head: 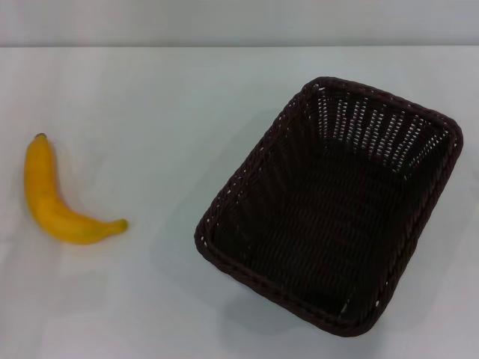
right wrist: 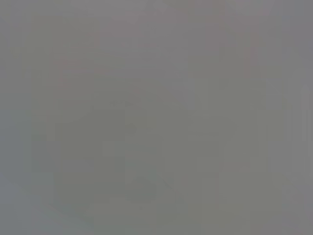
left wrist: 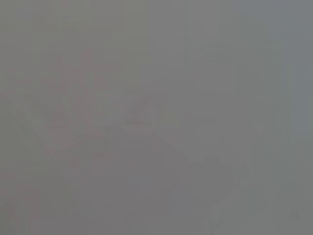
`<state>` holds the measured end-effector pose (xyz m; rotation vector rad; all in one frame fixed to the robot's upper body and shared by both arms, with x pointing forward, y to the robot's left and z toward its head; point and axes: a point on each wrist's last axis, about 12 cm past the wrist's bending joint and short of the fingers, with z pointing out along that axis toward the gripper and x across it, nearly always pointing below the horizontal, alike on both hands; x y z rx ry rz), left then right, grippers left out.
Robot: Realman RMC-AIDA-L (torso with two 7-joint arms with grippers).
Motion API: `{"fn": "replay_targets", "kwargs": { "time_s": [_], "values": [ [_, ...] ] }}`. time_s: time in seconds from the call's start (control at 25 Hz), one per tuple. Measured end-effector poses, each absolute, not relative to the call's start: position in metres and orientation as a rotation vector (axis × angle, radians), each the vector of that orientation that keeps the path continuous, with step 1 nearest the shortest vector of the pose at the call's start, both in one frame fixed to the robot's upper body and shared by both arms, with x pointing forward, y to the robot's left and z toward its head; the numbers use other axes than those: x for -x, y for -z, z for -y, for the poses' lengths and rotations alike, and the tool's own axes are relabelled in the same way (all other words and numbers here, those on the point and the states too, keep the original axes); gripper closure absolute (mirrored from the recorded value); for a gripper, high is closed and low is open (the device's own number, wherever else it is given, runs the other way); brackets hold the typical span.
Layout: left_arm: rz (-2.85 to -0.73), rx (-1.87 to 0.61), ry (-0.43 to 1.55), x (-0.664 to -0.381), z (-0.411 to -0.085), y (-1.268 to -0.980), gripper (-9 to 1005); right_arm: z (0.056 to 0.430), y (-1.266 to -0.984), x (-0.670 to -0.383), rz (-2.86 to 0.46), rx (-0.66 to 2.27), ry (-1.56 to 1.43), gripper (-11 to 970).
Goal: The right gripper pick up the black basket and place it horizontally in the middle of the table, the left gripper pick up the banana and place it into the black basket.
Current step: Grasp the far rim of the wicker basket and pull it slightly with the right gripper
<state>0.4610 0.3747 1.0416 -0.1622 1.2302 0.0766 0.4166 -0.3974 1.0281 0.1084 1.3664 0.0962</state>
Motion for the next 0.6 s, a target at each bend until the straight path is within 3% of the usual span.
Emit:
{"fn": "replay_targets", "kwargs": {
  "time_s": [0.4, 0.6],
  "values": [
    [-1.227, 0.163, -0.069, -0.460, -0.373, -1.041, 122, 0.408, -1.035, -0.420, -1.375, -0.084, -0.150, 102],
    [-1.226, 0.170, -0.059, -0.460, -0.372, -1.041, 122, 0.424, -1.055, -0.431, -1.393, -0.028, -0.268, 102]
  ]
}}
